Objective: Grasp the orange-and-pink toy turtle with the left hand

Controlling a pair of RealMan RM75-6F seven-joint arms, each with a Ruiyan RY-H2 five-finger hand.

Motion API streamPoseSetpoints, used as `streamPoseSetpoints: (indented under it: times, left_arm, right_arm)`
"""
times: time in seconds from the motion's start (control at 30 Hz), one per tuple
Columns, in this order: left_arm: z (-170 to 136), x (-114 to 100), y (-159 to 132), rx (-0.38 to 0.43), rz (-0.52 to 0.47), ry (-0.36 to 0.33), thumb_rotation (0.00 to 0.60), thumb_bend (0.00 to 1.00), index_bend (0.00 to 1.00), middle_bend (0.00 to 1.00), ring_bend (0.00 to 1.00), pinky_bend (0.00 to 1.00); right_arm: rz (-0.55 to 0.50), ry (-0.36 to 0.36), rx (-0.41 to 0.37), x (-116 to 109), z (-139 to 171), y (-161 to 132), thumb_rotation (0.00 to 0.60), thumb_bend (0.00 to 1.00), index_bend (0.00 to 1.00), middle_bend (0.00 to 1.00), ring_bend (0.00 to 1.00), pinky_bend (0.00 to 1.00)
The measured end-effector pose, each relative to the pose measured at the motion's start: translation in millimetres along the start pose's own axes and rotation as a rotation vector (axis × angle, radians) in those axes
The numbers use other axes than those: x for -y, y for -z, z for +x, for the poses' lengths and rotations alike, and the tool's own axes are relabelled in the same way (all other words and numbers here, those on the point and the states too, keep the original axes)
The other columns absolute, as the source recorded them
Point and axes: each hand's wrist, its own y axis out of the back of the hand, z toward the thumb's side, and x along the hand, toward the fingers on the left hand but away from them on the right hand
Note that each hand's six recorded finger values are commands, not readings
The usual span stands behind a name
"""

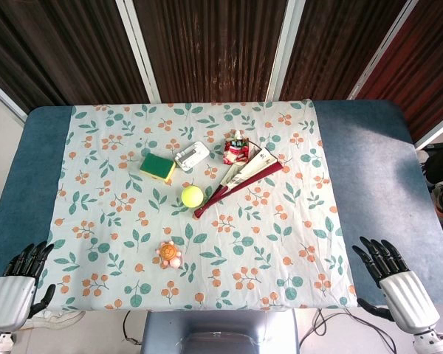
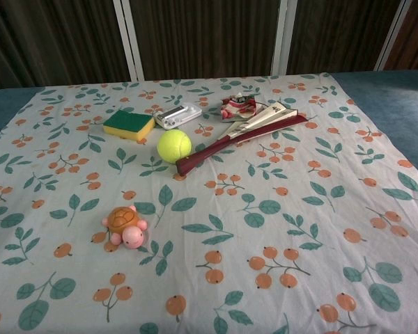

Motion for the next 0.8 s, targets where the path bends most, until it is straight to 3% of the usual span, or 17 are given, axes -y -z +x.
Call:
streamPoseSetpoints:
  times: [0.2, 0.3, 0.4, 0.57, 0.8]
  left_arm:
    - [1, 1, -1, 0.008, -0.002, 0.006, 0.600, 0.38, 0.00, 0.06, 0.04, 0.19]
    - [4, 2, -6, 0.030, -0.010, -0.004, 0.600, 0.39, 0.01, 0.08, 0.13, 0.23]
    - [9, 7, -17, 0.076, -0.031, -0.009, 0.600, 0.39, 0.04, 0.09, 0.29, 0.37]
    - [23, 26, -53, 0.214, -0.062, 0.028, 0.600, 0.39, 0.06, 0.12, 0.67, 0.75]
    - [52, 56, -117, 0.383, -0.020, 0.053, 0.600, 0.39, 0.08, 0.14, 0.86, 0.94]
  right_arm:
    - [0.005, -0.004, 0.004, 1, 1, 0, 0.600, 0.08, 0.00, 0.00, 0.00, 0.00]
    - [0.003, -0.001, 0.003, 0, 2, 0, 0.600, 0.08, 0.00, 0.00, 0.00, 0.00]
    - [-0.001, 0.005, 0.008, -2, 2, 1, 0.600, 0.08, 0.00, 0.00, 0.00, 0.00]
    - [-0.004, 0.004, 0.009, -2, 0, 2, 0.600, 0.08, 0.00, 0.00, 0.00, 0.00]
    - [-0.016, 0.013, 0.011, -6, -1, 4, 0.600, 0.08, 0.00, 0.00, 0.00, 0.00]
